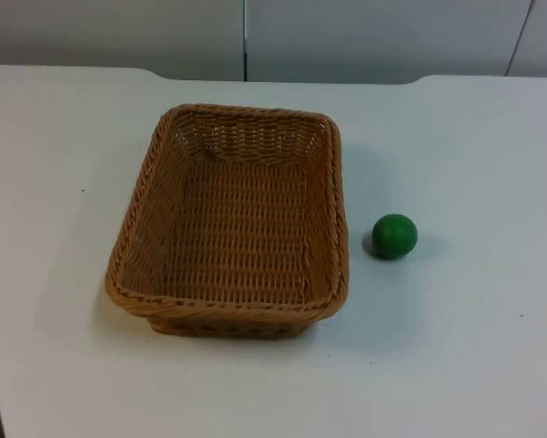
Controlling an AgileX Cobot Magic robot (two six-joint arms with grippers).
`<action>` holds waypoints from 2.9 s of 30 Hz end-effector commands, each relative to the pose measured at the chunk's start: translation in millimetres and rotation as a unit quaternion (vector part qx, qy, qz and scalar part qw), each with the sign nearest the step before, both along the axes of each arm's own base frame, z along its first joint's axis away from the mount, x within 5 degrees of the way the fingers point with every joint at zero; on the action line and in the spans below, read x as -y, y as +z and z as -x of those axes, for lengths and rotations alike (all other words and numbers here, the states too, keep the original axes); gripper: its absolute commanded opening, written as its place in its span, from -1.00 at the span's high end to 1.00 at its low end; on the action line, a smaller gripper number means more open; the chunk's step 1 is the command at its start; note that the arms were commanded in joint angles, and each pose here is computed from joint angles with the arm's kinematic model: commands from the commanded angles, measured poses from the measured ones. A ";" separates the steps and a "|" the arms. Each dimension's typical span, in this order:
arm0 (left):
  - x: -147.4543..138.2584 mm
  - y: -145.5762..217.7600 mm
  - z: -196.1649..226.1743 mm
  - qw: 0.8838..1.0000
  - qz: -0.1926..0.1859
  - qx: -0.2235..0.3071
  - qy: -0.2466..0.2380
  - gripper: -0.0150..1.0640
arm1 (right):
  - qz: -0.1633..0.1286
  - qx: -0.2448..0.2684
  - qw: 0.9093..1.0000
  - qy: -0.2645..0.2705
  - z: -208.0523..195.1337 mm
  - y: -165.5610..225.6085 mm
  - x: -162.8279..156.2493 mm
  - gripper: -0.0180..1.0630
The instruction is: Pick up the basket with the left hand and place the ball into the basket with the right hand.
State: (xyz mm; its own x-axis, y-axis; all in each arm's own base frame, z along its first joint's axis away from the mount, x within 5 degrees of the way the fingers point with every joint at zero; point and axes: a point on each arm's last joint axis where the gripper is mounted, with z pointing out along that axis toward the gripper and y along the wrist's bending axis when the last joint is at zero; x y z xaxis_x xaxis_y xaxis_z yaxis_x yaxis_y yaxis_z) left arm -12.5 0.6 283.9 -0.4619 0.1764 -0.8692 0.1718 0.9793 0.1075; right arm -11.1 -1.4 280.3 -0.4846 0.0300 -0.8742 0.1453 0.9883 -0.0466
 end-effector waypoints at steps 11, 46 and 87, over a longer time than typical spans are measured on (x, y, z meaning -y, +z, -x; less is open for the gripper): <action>16.9 25.7 -5.2 0.992 0.105 0.033 -0.055 0.98 | 0.006 0.002 1.000 -0.003 0.5 1.3 0.5 0.97; 80.8 -68.3 -323.7 0.905 0.182 -0.361 -0.132 0.98 | 0.006 0.002 1.000 -0.003 0.5 1.3 0.5 0.97; 117.9 -138.1 -386.8 0.907 0.070 -0.402 -0.100 -0.10 | 0.006 0.002 1.000 -0.003 0.5 1.3 0.5 0.97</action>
State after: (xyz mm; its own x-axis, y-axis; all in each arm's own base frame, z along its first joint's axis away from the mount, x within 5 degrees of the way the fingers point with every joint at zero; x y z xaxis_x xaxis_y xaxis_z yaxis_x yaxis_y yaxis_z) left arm 373.0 -114.6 148.6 -0.9277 0.2409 -0.2853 0.3150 0.9153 -0.2512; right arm -11.2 -1.4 280.2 -0.4862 0.0303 -0.8733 0.1452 0.9883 -0.0466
